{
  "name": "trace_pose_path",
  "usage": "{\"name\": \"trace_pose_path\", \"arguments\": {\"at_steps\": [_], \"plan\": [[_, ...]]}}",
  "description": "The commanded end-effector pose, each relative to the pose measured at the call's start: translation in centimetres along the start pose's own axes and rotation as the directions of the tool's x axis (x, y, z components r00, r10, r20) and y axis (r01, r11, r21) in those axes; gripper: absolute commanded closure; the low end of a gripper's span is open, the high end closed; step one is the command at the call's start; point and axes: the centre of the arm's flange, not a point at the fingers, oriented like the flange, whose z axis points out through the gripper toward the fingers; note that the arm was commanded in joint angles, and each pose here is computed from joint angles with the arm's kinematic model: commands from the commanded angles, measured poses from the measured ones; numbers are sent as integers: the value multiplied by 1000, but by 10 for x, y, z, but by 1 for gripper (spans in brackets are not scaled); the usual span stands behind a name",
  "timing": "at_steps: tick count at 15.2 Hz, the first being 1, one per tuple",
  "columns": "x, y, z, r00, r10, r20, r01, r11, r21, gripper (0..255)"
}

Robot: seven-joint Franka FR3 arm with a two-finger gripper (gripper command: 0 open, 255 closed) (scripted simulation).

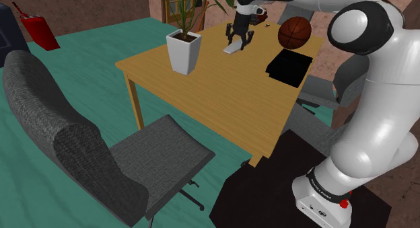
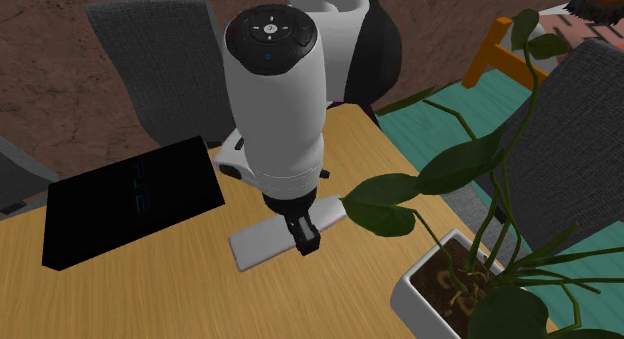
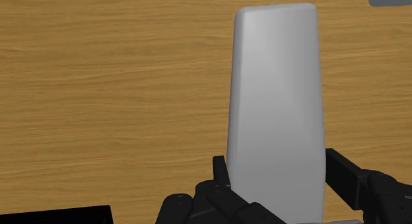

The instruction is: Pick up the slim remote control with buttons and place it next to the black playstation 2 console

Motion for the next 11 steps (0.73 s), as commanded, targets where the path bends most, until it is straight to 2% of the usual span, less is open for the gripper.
{"name": "trace_pose_path", "arguments": {"at_steps": [1,11], "plan": [[28,9,-1,1000,-1,0,1,1000,0,255],[151,57,-1,1000,-1,0,1,1000,0,255]]}}
